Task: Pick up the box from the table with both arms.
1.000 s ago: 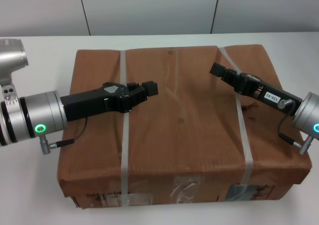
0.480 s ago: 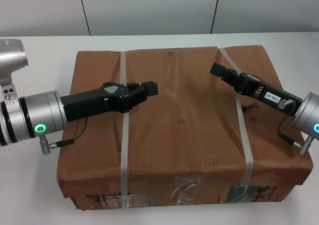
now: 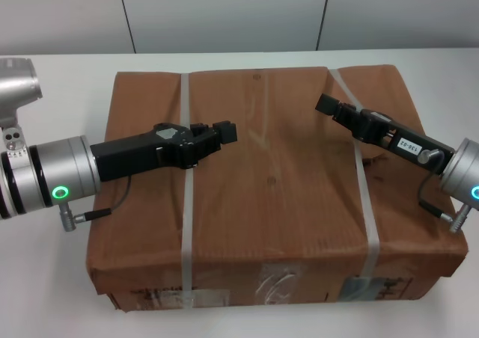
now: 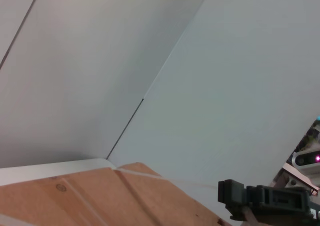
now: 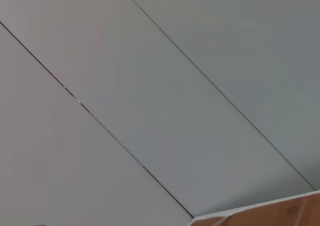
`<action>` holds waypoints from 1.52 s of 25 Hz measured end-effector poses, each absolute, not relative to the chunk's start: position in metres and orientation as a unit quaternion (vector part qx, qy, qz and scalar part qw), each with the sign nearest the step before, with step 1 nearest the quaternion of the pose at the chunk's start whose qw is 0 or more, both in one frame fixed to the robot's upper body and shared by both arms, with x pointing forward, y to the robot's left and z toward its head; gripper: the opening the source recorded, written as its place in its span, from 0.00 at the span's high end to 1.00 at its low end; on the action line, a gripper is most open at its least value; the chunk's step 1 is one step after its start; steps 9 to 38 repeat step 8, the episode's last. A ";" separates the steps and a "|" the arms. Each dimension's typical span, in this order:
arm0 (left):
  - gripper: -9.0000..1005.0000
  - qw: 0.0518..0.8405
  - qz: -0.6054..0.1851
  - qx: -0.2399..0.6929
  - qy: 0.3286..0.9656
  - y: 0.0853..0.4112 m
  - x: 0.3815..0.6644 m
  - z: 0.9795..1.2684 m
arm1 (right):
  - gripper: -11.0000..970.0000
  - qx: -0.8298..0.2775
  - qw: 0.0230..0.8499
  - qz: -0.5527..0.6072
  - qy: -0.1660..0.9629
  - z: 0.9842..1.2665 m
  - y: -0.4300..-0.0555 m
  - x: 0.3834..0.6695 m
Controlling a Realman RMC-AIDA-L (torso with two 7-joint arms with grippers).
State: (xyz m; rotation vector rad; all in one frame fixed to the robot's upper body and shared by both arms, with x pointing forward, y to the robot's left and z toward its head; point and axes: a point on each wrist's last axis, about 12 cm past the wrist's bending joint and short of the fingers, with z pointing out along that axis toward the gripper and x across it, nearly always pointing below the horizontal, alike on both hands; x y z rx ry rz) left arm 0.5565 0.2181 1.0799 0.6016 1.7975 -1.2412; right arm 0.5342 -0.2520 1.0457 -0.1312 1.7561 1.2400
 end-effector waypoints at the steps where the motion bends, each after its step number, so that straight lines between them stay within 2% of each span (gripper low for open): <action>1: 0.88 0.424 -0.496 0.240 0.719 0.218 0.557 1.080 | 0.96 -0.054 0.474 0.507 0.718 1.046 -0.252 0.534; 38: 0.88 0.424 -0.496 0.240 0.718 0.218 0.557 1.080 | 0.96 -0.053 0.474 0.506 0.719 1.045 -0.252 0.534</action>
